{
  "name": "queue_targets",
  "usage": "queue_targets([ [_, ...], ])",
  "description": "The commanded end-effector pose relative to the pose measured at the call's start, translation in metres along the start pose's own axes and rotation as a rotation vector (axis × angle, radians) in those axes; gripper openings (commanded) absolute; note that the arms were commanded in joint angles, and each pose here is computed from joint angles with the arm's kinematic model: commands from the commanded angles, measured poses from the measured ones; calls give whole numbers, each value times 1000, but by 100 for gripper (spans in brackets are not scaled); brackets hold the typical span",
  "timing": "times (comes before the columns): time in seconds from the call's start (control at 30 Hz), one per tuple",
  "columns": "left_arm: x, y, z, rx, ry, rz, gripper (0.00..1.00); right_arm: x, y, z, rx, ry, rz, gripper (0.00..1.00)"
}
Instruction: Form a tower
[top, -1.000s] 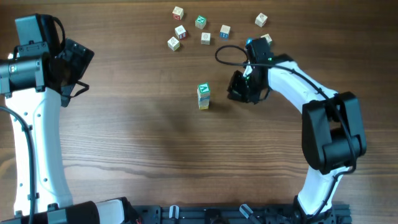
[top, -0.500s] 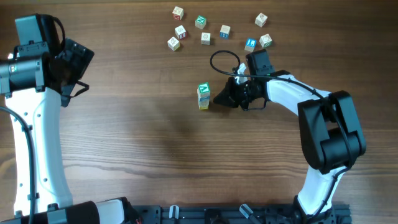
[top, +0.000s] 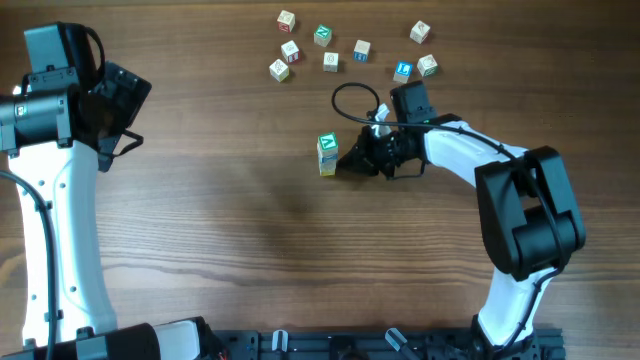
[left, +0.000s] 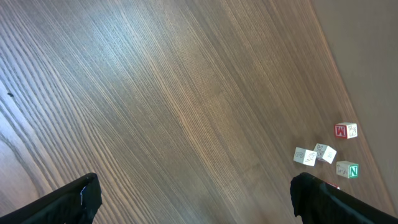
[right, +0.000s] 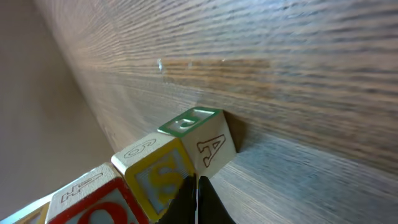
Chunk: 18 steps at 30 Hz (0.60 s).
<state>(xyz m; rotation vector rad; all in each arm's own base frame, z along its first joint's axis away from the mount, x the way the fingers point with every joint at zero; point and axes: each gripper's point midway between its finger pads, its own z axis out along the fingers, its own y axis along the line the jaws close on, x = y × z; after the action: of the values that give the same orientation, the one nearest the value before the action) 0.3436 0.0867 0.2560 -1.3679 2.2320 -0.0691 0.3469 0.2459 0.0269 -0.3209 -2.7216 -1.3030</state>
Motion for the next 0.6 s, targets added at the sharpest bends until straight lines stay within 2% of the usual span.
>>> queue_targets([
  [0.0,-5,0,-6,12,-21,-12,100,4,-1,4,-15,26,10,4],
  [0.57,-5,0,-6,12,-21,-12,100,7,-2,4,-11,33,14,4],
])
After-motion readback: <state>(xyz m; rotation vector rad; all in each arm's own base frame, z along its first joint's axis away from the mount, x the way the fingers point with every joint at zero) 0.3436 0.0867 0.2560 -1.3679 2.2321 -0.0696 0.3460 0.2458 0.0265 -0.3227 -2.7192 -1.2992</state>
